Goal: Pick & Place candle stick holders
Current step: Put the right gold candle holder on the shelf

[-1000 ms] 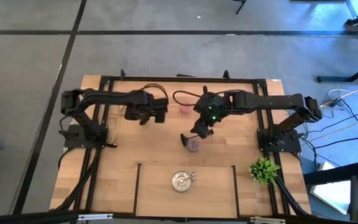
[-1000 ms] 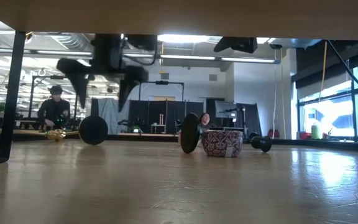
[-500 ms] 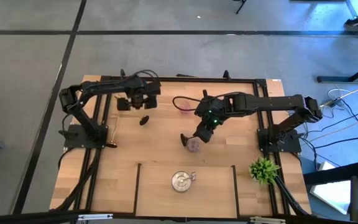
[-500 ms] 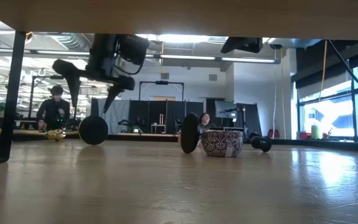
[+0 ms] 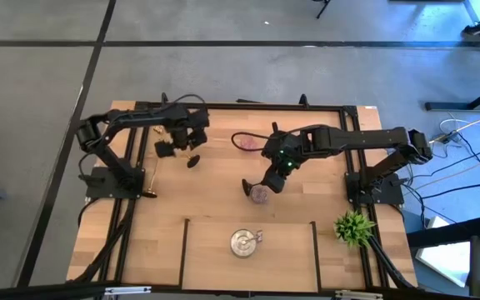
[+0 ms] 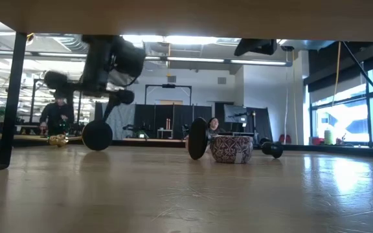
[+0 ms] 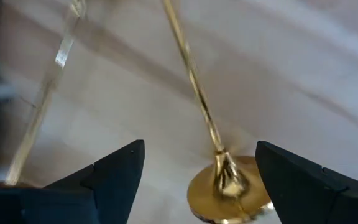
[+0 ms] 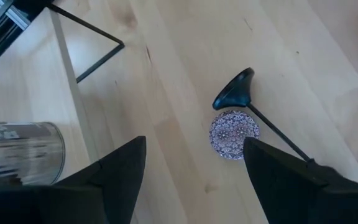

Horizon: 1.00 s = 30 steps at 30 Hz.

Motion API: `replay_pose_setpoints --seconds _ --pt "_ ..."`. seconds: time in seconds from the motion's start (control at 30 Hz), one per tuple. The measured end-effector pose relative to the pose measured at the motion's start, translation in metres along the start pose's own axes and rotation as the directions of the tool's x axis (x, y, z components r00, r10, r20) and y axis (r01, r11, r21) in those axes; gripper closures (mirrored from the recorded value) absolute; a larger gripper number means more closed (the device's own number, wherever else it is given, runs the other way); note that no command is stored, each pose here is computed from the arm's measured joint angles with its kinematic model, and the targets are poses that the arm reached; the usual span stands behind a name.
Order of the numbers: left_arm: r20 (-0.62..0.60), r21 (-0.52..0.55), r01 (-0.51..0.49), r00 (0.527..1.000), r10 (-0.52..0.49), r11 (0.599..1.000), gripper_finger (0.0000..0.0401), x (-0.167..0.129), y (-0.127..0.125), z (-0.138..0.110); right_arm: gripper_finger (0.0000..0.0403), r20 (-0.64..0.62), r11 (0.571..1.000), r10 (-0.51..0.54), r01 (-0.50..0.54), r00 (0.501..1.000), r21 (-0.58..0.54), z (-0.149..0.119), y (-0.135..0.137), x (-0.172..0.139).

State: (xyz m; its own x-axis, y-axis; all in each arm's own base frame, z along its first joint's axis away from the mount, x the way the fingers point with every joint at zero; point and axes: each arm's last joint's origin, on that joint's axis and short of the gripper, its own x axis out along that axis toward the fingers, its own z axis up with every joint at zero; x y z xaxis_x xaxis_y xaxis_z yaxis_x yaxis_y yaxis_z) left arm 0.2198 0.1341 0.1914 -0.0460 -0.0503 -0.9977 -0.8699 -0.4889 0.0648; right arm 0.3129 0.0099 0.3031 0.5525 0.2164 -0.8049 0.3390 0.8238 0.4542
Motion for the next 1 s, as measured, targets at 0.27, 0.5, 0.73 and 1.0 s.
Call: replay_pose_setpoints --seconds 0.27,0.5,0.73,1.0 --pt "0.03 -0.103 0.186 0.982 -0.184 0.977 0.0099 0.022 0.022 -0.004 0.013 0.01 0.999 -0.044 0.044 0.999 -0.017 -0.005 0.006 0.002" --pt "0.059 -0.14 0.229 0.973 -0.223 0.963 0.0099 0.031 0.028 0.0 0.013 0.012 0.999 -0.045 0.045 0.999 -0.013 -0.005 0.006 0.002" --pt "0.092 -0.155 0.228 0.972 -0.216 0.961 0.0112 0.033 0.029 0.001 0.013 0.012 0.999 -0.045 0.046 0.999 -0.013 -0.005 0.006 0.002" --pt "0.122 -0.138 0.231 0.969 -0.215 0.963 0.0209 0.032 0.029 0.006 0.013 0.012 0.999 -0.046 0.046 0.999 -0.012 -0.005 0.006 0.002"
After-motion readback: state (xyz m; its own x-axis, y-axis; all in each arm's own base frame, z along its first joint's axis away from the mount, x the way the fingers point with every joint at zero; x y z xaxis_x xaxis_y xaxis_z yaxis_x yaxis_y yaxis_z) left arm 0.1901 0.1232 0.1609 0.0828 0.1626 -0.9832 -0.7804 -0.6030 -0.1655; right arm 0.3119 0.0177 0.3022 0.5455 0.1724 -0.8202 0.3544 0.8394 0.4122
